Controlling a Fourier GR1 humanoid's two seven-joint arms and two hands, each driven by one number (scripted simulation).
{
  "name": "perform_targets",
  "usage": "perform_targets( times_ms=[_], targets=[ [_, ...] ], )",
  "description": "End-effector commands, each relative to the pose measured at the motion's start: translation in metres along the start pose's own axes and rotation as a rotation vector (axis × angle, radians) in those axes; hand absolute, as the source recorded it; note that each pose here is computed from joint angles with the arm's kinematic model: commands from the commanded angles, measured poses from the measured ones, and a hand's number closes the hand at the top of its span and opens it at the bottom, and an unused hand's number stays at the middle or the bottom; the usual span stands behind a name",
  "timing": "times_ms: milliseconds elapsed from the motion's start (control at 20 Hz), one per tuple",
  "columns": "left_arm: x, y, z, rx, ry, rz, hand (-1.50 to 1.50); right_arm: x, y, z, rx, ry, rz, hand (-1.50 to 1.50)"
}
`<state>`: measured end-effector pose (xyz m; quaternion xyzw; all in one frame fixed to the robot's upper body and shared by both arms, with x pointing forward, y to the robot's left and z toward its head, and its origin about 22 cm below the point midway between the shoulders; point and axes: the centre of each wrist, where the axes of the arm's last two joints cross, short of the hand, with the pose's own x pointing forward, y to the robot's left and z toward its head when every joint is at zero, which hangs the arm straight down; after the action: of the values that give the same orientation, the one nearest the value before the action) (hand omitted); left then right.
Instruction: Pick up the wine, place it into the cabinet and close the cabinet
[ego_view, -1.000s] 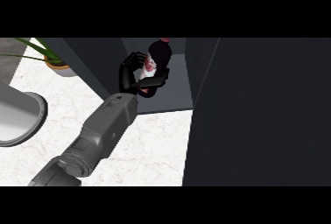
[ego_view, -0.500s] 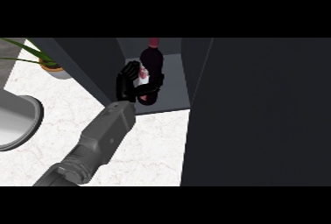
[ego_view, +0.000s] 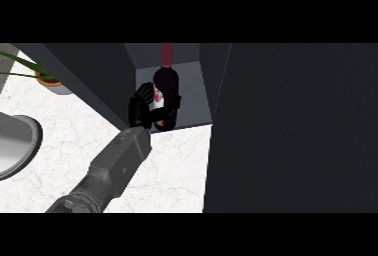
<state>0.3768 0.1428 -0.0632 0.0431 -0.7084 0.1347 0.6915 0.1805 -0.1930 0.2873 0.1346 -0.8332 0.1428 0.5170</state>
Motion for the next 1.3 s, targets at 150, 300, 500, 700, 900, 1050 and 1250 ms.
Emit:
perform_targets(
  times_ms=[150, 300, 500, 700, 900, 1050, 1250],
  targets=[
    [-0.011, 0.009, 0.008, 0.034, 0.027, -0.018, 1.5, -0.001, -0.002, 0.002, 0.017, -0.013, -0.035, -1.5],
    [-0.02, 0.016, 0.016, 0.027, 0.016, -0.024, 1.5, 0.001, 0.007, 0.001, 0.047, -0.02, -0.025, -1.5],
    [-0.011, 0.008, 0.009, 0.046, -0.012, -0.038, 1.5, 0.003, 0.008, 0.003, 0.059, -0.017, -0.028, -1.5],
    [-0.005, 0.002, 0.005, 0.015, -0.017, -0.037, 1.5, -0.003, -0.002, 0.006, 0.021, -0.01, -0.027, -1.5],
    [0.009, -0.01, -0.004, 0.034, -0.021, -0.056, 1.5, -0.001, 0.002, -0.002, 0.037, -0.012, -0.027, -1.5],
    [0.026, -0.025, -0.014, 0.039, -0.046, -0.037, 1.5, -0.002, -0.001, 0.003, 0.033, -0.022, -0.046, -1.5],
    [0.036, -0.033, -0.019, 0.062, -0.055, -0.028, 1.5, -0.009, -0.006, 0.005, 0.015, -0.006, -0.012, -1.5]
  ],
)
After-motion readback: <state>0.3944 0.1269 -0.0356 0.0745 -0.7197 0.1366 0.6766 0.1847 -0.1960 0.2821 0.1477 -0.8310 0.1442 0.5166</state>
